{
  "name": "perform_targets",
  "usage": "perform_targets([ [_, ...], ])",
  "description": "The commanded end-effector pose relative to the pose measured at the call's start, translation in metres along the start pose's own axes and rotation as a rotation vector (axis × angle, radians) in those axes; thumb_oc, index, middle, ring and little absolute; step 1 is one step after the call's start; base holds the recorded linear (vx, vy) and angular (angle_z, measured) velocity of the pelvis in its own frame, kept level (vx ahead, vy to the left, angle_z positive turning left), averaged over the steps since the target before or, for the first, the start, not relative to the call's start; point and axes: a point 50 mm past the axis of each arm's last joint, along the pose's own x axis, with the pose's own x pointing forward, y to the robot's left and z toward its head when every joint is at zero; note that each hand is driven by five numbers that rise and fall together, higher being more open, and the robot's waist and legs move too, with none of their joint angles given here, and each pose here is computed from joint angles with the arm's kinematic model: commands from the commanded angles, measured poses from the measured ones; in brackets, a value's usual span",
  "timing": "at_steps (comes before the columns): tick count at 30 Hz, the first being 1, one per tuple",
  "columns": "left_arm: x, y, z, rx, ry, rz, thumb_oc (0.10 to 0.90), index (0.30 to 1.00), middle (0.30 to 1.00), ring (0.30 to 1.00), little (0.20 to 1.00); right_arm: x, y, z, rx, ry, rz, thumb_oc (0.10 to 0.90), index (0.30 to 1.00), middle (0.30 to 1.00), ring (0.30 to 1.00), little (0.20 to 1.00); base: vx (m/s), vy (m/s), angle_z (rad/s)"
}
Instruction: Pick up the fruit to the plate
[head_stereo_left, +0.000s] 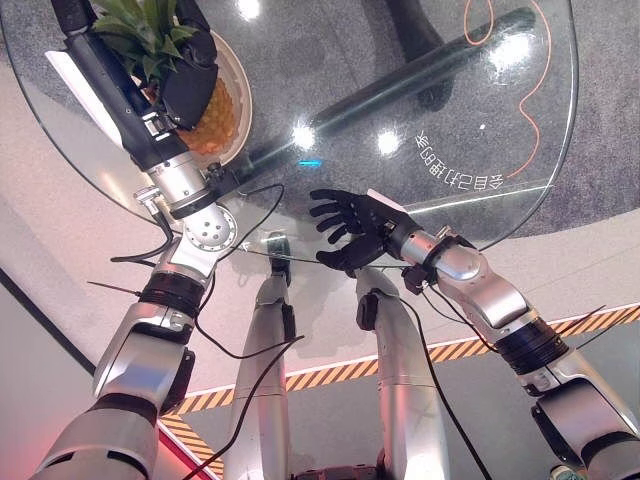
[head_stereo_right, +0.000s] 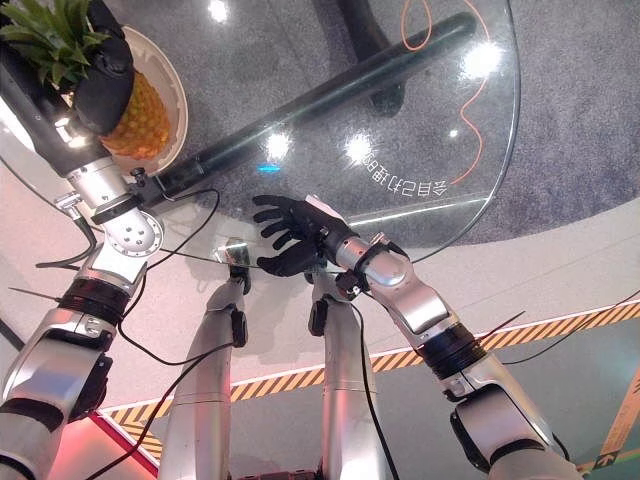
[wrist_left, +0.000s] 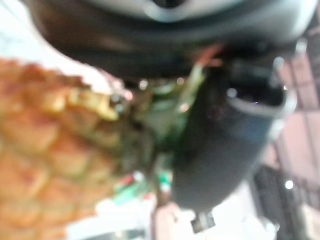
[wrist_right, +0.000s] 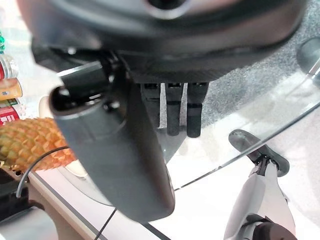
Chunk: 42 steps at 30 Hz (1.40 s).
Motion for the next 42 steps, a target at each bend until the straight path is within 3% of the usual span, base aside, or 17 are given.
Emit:
perform_targets([
  [1,0.009,0.014,0.004,-0.013,-0.044,0.034,0.800,0.900,0.900,0.900,0.900,-0.001,0.018,0.001,0.022,-0.042,0.072,0.800,0.900,0.900,0.900,0.900,-0.01,-0.044,0.04],
  [24,-0.004,0.038,-0.010,0.044,0.063,-0.042,0.800,0.900,0.900,0.900,0.900,-0.008,0.024,-0.004,0.032,-0.040,0.083,0.800,0.900,0.900,0.900,0.900,-0.02,-0.067,0.01],
  [42,-0.039,0.065,-0.026,0.026,0.262,-0.202,0.800,0.900,0.900,0.900,0.900,-0.028,0.028,-0.021,0.028,-0.020,0.080,0.800,0.900,0.900,0.900,0.900,-0.01,-0.062,-0.04],
])
